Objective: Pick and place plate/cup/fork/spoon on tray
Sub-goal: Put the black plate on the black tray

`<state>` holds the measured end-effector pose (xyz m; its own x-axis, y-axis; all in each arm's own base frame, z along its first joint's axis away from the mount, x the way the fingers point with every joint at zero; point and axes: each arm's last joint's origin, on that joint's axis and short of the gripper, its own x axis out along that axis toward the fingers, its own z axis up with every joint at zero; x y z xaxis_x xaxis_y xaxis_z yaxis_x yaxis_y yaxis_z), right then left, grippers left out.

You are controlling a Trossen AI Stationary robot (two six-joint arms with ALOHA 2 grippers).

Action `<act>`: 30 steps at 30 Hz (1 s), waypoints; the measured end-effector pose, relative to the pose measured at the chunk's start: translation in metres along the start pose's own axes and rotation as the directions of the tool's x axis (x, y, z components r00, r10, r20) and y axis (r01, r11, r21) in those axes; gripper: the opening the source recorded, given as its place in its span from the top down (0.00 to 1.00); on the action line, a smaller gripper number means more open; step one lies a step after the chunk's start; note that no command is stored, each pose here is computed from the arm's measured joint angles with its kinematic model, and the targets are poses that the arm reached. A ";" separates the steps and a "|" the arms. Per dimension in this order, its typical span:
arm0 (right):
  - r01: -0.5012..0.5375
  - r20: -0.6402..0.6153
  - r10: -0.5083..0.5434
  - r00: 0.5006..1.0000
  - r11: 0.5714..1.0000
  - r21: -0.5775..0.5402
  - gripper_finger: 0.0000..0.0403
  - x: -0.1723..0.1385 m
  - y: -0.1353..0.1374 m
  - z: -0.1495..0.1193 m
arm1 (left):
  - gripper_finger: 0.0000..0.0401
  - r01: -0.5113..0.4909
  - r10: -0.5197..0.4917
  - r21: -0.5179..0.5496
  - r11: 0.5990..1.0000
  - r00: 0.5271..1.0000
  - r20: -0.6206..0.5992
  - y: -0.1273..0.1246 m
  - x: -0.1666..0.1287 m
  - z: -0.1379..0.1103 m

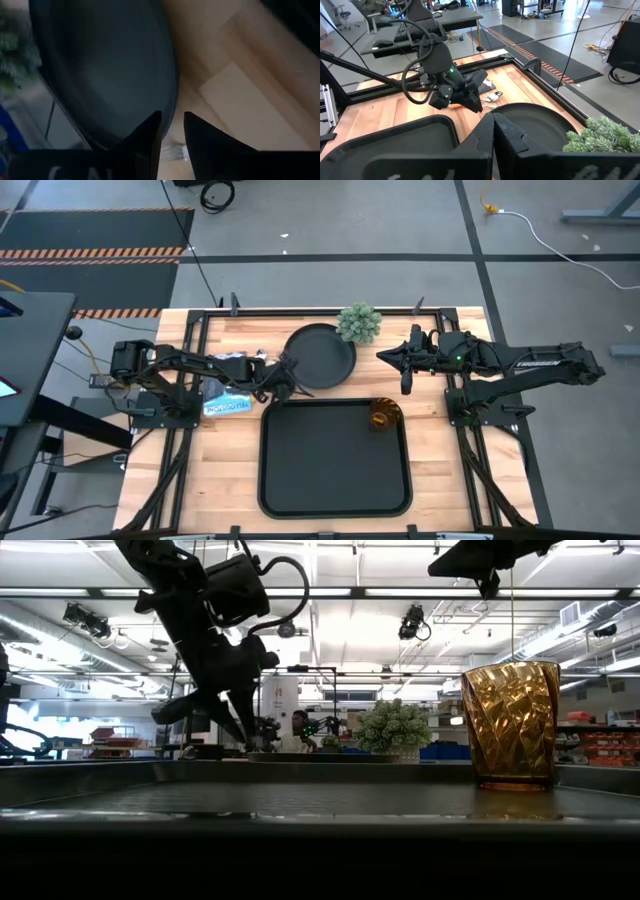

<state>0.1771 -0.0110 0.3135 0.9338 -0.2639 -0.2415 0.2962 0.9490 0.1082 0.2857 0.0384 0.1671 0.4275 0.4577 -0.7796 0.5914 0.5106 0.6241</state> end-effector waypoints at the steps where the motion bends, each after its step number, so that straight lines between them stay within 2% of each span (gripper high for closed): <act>1: 0.000 0.000 0.000 1.000 1.000 -0.001 0.97 0.000 0.000 0.000 | 0.77 0.011 -0.012 0.021 1.000 1.000 0.020 0.000 0.000 0.000; 6: 0.000 0.000 0.000 1.000 1.000 -0.001 0.97 0.000 0.000 0.000 | 0.77 0.059 -0.061 0.022 0.998 0.994 0.093 0.001 0.008 -0.001; 11: 0.000 0.000 0.000 1.000 1.000 -0.001 0.97 0.000 0.000 0.000 | 0.79 0.030 -0.030 -0.002 1.000 0.993 0.112 0.004 0.018 0.000; 15: -0.001 0.001 0.001 1.000 1.000 0.002 0.97 0.000 0.000 0.000 | 0.80 0.045 -0.048 0.027 0.999 0.994 0.101 0.001 0.028 0.001; 22: -0.004 0.001 0.004 1.000 1.000 0.006 0.97 0.000 0.000 0.000 | 0.81 0.058 -0.057 -0.003 0.998 0.996 0.072 0.000 0.043 -0.004; 27: -0.005 0.002 0.005 1.000 1.000 0.006 0.97 0.000 0.000 0.000 | 0.95 0.073 -0.076 0.029 0.997 0.992 0.098 -0.001 0.043 -0.004; 30: -0.005 0.001 0.005 1.000 1.000 0.007 0.97 0.000 0.000 0.000 | 0.97 0.084 -0.086 0.030 0.996 0.989 0.118 -0.001 0.044 -0.003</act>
<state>0.1772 -0.0108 0.3137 0.9355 -0.2598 -0.2396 0.2931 0.9490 0.1157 0.3016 0.0603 0.1327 0.4522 0.3231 -0.8314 0.6452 0.5251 0.5550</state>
